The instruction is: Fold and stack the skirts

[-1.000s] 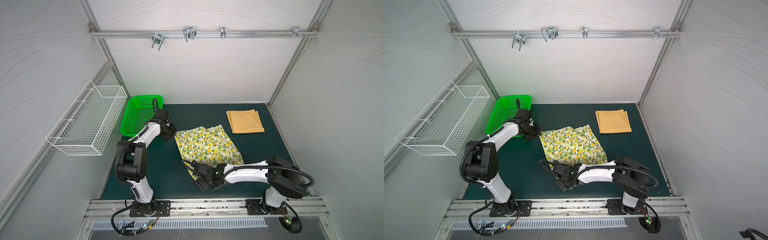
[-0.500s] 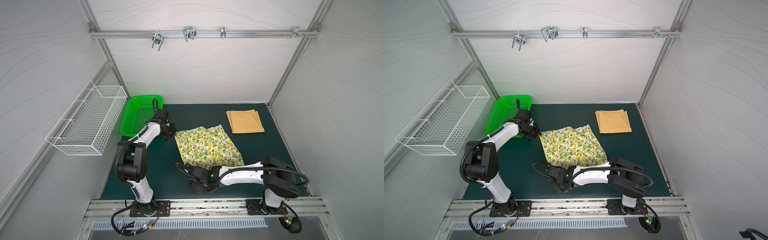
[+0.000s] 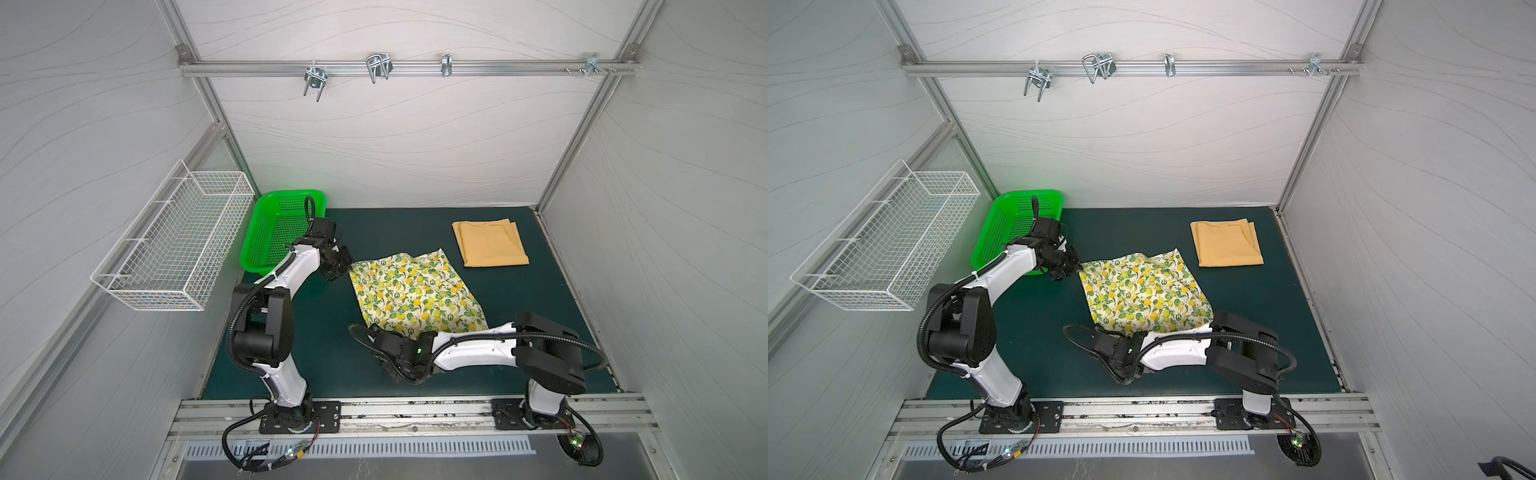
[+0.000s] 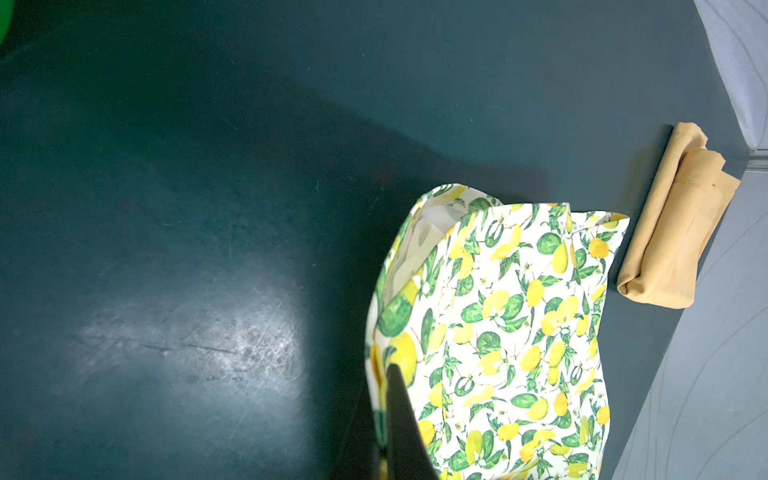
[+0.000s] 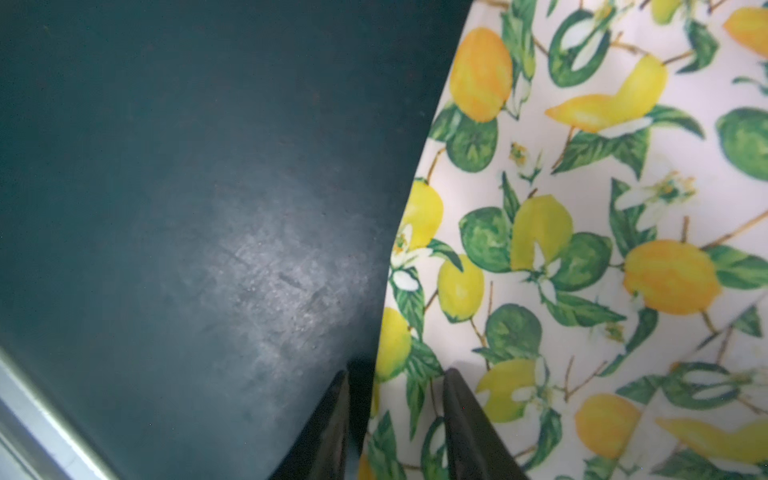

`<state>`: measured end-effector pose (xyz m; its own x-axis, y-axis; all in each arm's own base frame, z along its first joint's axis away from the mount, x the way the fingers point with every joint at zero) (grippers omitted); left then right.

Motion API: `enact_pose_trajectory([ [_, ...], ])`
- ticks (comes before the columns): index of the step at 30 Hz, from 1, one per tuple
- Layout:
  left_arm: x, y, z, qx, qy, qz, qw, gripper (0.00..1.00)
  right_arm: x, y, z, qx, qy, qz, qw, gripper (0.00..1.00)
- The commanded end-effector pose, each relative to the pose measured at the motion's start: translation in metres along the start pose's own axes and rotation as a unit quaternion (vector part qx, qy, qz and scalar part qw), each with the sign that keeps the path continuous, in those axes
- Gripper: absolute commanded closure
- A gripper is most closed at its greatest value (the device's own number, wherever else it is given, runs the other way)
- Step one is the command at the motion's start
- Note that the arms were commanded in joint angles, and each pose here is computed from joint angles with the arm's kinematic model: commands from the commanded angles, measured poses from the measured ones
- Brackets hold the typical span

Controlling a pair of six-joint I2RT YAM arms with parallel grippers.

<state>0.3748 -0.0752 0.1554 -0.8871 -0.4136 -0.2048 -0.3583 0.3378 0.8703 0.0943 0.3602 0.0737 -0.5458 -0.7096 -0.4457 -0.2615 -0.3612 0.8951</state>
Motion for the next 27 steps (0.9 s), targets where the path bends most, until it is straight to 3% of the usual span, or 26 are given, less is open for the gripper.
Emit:
enact_pose_trajectory([
  [1, -0.008, 0.019, -0.012, 0.017, -0.007, -0.022, 1.000, 1.00, 0.032, -0.020, -0.009, 0.013, -0.007, 0.064, 0.998, 0.75],
  [5, -0.008, 0.025, -0.014, 0.022, -0.008, -0.026, 0.999, 1.00, 0.031, -0.017, -0.009, 0.012, -0.008, 0.060, 0.998, 0.89],
  [11, -0.009, 0.044, -0.018, 0.025, -0.015, -0.041, 0.999, 1.00, 0.012, 0.010, -0.001, 0.006, 0.000, 0.026, 1.000, 0.96],
  [19, -0.014, 0.094, -0.023, 0.050, -0.014, -0.083, 0.995, 1.00, -0.023, 0.066, 0.023, -0.068, 0.025, -0.028, 0.997, 0.97],
  [27, -0.015, 0.148, -0.024, 0.083, -0.014, -0.136, 0.987, 1.00, -0.054, 0.123, 0.044, -0.162, 0.052, -0.085, 0.982, 0.97],
])
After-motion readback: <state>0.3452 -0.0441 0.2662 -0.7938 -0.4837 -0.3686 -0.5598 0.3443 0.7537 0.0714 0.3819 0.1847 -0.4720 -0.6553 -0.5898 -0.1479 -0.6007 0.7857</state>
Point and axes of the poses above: each gripper's point midway between its finger pads, its own y axis back along the fingers, its own z axis along the line the jaws close on, x = y × z, the point moved 6 cm from there along y, back along the fingers, and after that the axes turned 1 degree about -y, right-handed, at the moved point
